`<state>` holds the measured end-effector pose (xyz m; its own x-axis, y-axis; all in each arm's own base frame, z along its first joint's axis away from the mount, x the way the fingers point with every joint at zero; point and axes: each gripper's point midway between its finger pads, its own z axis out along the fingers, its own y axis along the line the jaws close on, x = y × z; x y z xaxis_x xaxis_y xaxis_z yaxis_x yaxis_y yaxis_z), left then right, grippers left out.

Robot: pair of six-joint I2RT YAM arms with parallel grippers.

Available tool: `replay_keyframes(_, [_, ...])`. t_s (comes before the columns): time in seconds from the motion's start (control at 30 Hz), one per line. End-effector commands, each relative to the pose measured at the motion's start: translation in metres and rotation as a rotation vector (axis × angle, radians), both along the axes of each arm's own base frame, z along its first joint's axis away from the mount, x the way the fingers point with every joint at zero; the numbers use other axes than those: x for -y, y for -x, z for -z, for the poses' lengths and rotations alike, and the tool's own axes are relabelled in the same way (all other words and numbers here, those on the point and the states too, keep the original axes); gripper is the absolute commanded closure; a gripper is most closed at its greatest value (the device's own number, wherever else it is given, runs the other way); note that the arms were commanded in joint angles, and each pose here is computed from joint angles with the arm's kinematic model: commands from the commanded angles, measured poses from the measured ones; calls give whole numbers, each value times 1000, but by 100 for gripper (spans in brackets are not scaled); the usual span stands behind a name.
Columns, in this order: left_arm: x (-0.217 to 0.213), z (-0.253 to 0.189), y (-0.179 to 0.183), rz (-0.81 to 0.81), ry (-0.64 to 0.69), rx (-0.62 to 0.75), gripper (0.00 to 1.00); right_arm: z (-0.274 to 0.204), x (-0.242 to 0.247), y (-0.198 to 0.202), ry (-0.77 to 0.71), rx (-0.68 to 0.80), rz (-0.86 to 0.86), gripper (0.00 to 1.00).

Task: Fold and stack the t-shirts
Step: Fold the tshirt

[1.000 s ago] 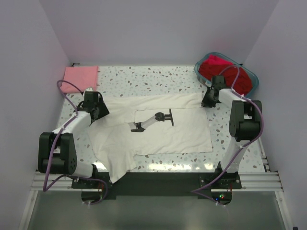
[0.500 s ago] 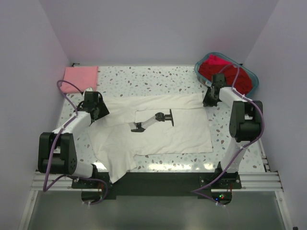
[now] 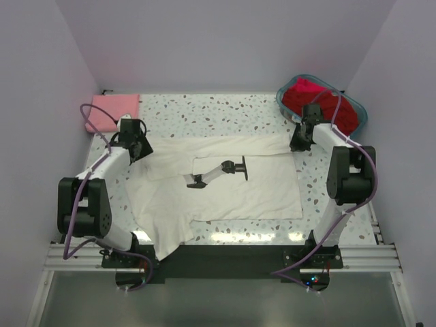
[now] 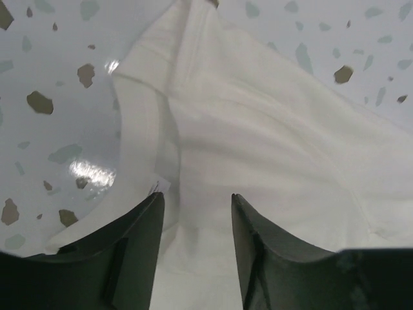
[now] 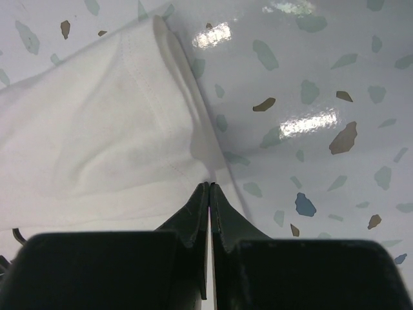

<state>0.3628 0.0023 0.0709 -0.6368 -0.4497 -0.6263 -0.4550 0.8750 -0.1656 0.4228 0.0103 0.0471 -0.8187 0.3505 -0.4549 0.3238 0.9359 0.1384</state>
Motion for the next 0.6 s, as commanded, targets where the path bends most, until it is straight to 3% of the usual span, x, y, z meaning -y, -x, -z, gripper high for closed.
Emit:
replay_keyframes(0.0, [0,-33,-51,-37,17,115,54,-7,4,-2,20,27,-7,100])
replay_keyframes(0.07, [0,-23,-82,-48,23,95,63,-6,4,-1,17,27,-7,100])
replay_keyframes(0.2, [-3,-6,-98,-63,20,67,73,-6,4,0,20,27,-4,100])
replay_keyframes(0.57, [-39,54,-111,-164,7,-48,76,-7,11,3,59,19,11,100])
